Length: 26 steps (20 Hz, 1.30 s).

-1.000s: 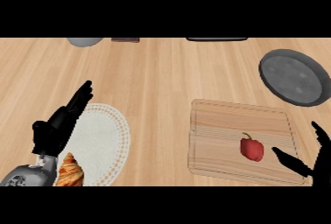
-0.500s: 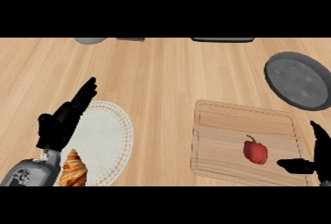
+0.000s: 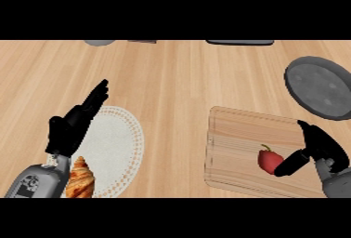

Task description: Pick the bell pepper from the cutting board and place it in the pan

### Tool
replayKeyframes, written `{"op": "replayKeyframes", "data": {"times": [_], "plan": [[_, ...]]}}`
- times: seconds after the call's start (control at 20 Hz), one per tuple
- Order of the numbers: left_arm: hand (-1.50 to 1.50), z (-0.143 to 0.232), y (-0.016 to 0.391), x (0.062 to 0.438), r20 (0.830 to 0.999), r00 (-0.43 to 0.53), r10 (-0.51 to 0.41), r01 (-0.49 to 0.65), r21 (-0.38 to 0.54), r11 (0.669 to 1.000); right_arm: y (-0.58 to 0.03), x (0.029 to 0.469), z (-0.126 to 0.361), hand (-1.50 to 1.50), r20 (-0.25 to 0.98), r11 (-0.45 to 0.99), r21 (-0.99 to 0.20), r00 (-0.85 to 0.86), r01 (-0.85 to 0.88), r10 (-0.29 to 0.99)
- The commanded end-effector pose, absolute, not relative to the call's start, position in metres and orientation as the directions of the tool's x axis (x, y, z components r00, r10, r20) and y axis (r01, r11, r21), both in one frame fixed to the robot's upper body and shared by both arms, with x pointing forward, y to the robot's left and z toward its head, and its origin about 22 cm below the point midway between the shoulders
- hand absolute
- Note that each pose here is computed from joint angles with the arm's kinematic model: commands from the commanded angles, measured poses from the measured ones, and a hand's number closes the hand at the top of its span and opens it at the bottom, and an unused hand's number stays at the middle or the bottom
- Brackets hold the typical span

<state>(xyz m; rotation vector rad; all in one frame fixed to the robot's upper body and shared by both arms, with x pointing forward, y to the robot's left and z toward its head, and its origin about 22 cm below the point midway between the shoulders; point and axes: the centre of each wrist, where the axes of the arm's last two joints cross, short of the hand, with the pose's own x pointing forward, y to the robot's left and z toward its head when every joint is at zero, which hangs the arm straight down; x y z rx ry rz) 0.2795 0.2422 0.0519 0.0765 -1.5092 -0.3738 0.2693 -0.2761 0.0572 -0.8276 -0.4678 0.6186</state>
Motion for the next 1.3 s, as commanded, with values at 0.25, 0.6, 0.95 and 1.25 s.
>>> {"op": "replayKeyframes", "data": {"times": [0.25,0.6,0.95,1.25], "plan": [[0.0,0.056,0.246,0.283,0.959,0.031,-0.282,0.203,0.271,0.941,-0.237,0.303,0.061,-1.5,-0.115,0.464,-0.748,0.781,-0.475,0.614],[0.0,0.037,0.258,0.262,0.955,0.049,-0.291,0.186,0.278,0.942,-0.238,0.303,0.06,-1.5,-0.17,0.427,-0.752,0.774,-0.502,0.609],[0.0,0.048,0.253,0.278,0.954,0.041,-0.297,0.17,0.287,0.943,-0.224,0.297,0.039,-1.5,-0.175,0.431,-0.75,0.779,-0.502,0.602],[0.0,0.048,0.257,0.271,0.957,0.041,-0.288,0.164,0.278,0.947,-0.225,0.294,0.014,-1.5,-0.201,0.411,-0.748,0.768,-0.521,0.608]]}}
